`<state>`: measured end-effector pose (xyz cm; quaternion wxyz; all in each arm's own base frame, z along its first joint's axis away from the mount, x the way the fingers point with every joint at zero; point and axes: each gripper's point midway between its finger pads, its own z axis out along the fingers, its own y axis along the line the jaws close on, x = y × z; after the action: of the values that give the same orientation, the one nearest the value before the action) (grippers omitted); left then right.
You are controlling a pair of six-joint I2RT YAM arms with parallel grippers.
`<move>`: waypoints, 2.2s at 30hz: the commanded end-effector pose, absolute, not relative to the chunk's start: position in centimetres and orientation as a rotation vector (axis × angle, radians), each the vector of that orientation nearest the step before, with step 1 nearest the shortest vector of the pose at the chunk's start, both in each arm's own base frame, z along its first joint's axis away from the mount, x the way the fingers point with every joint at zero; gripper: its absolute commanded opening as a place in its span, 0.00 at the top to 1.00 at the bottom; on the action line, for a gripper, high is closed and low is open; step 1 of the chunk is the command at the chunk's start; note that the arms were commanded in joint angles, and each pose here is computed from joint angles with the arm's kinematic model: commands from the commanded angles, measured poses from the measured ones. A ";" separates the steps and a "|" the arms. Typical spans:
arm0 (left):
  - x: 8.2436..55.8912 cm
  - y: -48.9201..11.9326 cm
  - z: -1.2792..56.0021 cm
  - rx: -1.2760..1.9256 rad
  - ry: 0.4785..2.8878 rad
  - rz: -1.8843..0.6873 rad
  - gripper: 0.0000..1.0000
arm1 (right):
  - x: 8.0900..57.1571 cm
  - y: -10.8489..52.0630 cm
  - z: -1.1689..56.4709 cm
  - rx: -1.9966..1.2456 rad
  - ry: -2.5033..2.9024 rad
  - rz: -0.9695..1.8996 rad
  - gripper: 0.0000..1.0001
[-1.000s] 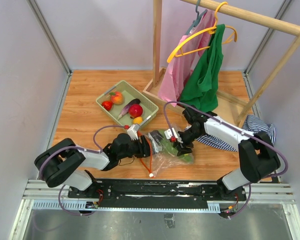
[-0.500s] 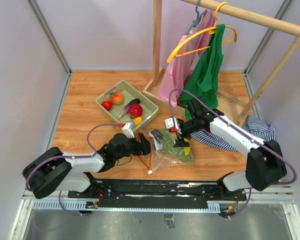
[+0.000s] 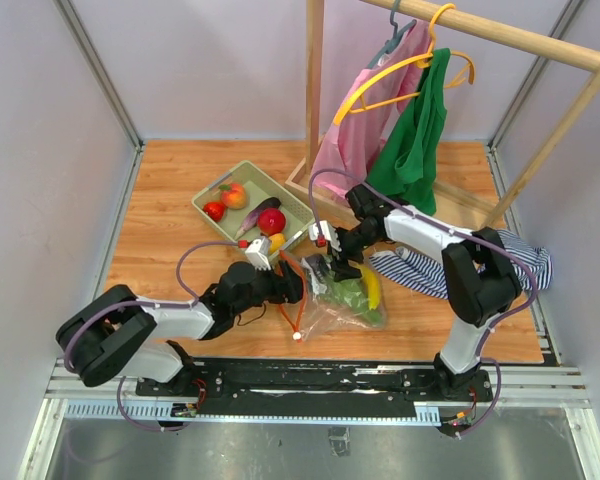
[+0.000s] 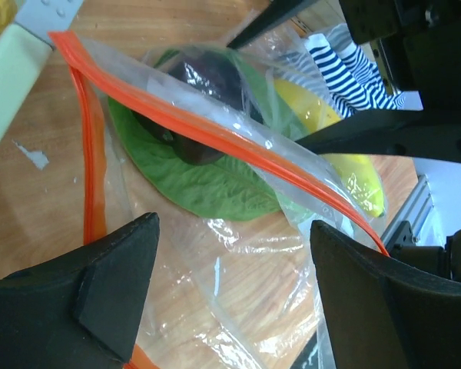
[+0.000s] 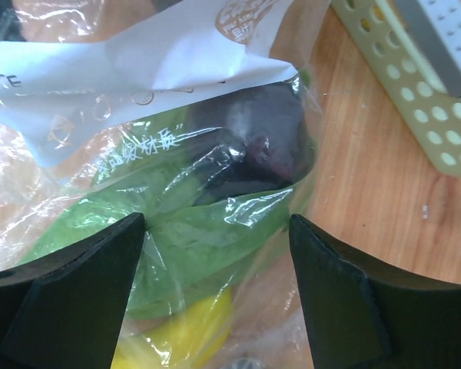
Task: Open the zip-top bag and remove the fake food
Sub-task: Pick up the fake fruit from the zipper food storage bag.
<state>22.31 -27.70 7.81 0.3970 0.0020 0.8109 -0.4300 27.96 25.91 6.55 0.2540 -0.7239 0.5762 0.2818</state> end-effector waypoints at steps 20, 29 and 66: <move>22.5 -29.0 6.5 0.077 2.059 -1.137 0.10 | 21.3 28.4 7.0 -2.135 1.385 1.005 0.79; 22.5 -28.7 5.4 0.052 2.110 -1.107 0.47 | 21.3 28.5 7.0 -2.131 1.398 1.009 0.82; 19.0 -25.1 6.1 0.237 2.084 -1.021 0.48 | 21.2 31.2 8.5 -2.285 1.047 0.977 0.30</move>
<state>19.23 -25.72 6.87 0.3916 0.0806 0.8169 -0.4157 22.16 30.36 9.35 0.2477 -0.8166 0.3924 0.3434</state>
